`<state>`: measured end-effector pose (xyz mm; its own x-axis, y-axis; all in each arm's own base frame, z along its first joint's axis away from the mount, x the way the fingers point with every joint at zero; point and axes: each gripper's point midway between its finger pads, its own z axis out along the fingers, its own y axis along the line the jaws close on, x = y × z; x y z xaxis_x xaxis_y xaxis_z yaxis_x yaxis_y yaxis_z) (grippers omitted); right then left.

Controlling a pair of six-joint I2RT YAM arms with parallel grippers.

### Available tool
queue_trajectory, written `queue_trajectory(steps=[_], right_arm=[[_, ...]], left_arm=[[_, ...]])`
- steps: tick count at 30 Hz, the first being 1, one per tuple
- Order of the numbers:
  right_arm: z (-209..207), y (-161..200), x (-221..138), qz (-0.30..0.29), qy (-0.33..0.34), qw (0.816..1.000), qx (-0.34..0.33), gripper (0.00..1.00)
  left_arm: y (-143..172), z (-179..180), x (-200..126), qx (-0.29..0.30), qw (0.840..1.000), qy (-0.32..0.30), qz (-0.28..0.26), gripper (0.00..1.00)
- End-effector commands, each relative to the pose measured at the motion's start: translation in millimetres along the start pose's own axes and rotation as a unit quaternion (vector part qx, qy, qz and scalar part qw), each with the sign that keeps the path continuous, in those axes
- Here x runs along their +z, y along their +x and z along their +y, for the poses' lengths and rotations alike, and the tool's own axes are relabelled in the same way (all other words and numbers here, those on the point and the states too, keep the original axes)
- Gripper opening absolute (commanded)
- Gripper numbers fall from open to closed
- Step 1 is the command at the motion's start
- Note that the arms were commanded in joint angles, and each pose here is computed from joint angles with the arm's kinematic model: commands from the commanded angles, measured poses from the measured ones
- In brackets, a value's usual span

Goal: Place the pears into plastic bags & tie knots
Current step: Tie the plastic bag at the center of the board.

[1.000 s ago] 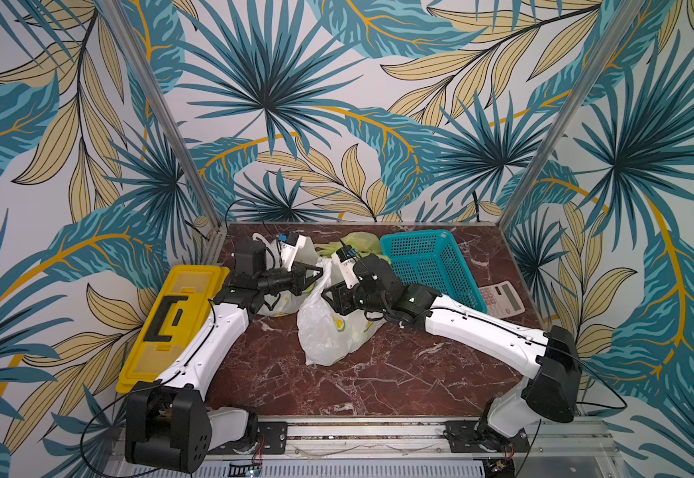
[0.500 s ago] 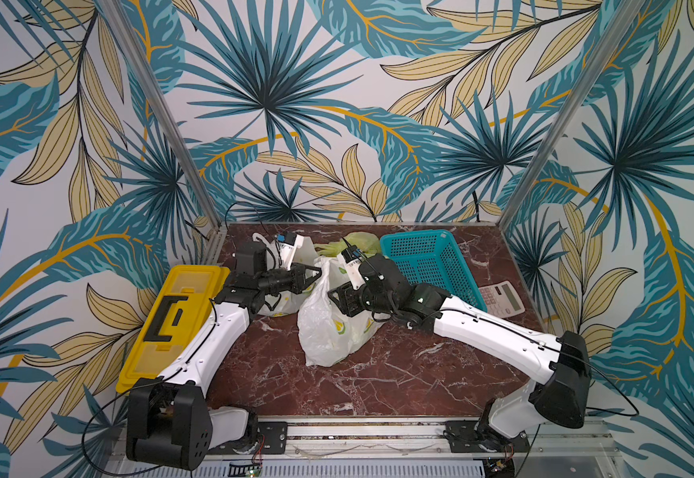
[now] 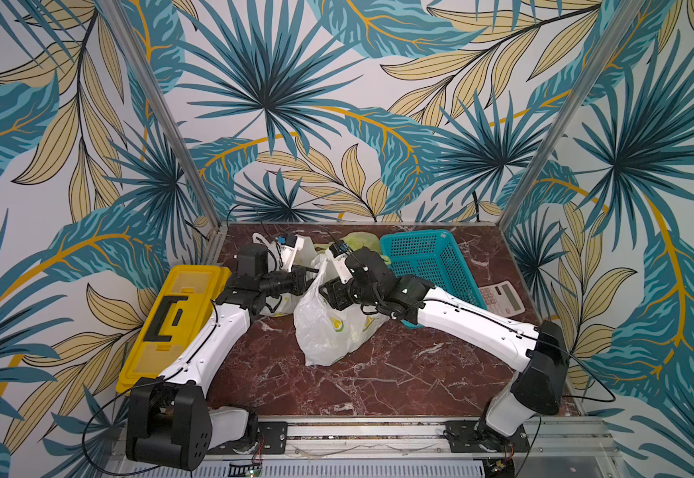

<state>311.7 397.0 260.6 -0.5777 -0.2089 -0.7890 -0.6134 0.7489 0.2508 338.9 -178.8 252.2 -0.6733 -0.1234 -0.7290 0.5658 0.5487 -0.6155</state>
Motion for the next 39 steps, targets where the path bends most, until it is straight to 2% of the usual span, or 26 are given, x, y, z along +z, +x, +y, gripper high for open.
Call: queue_trajectory(steps=[1, 6, 10, 16, 22, 28, 32, 34, 39], right_arm=[[-0.1, 0.9, 7.2, 0.018, 0.008, 1.000, -0.002, 0.55], [-1.9, 4.7, 16.0, 0.031, 0.015, 0.999, 0.003, 0.52], [-6.0, 1.3, 13.2, 0.028, 0.016, 0.999, 0.003, 0.34], [-10.7, 4.1, -2.0, 0.037, 0.013, 0.999, -0.004, 0.13], [-21.1, 16.7, -24.4, 0.052, 0.011, 0.999, -0.004, 0.00], [-12.7, 23.9, -34.0, 0.064, -0.019, 0.998, 0.003, 0.02], [-8.8, 22.3, -30.8, 0.059, -0.029, 0.998, 0.022, 0.27], [-6.8, 19.9, -26.3, 0.055, -0.033, 0.997, 0.032, 0.36], [-2.7, 12.9, -13.7, 0.049, -0.041, 0.997, 0.050, 0.44]], left_arm=[[-0.2, -4.6, 0.2, 0.004, 1.000, -0.001, -0.005, 0.00], [0.4, -8.8, 2.1, 0.006, 1.000, 0.002, -0.003, 0.00], [2.1, -10.4, 1.1, 0.009, 1.000, 0.002, -0.003, 0.00], [5.2, -5.4, -0.4, 0.009, 1.000, -0.008, -0.005, 0.00], [0.7, -1.3, -6.1, 0.015, 1.000, -0.019, -0.016, 0.00], [1.9, 1.4, -3.1, 0.006, 1.000, -0.017, -0.011, 0.00], [2.5, -0.1, -1.1, 0.004, 1.000, -0.012, -0.007, 0.00], [2.9, -0.9, -0.7, 0.006, 1.000, -0.011, -0.006, 0.00], [5.3, -2.5, -1.4, 0.007, 1.000, -0.009, -0.005, 0.00]])
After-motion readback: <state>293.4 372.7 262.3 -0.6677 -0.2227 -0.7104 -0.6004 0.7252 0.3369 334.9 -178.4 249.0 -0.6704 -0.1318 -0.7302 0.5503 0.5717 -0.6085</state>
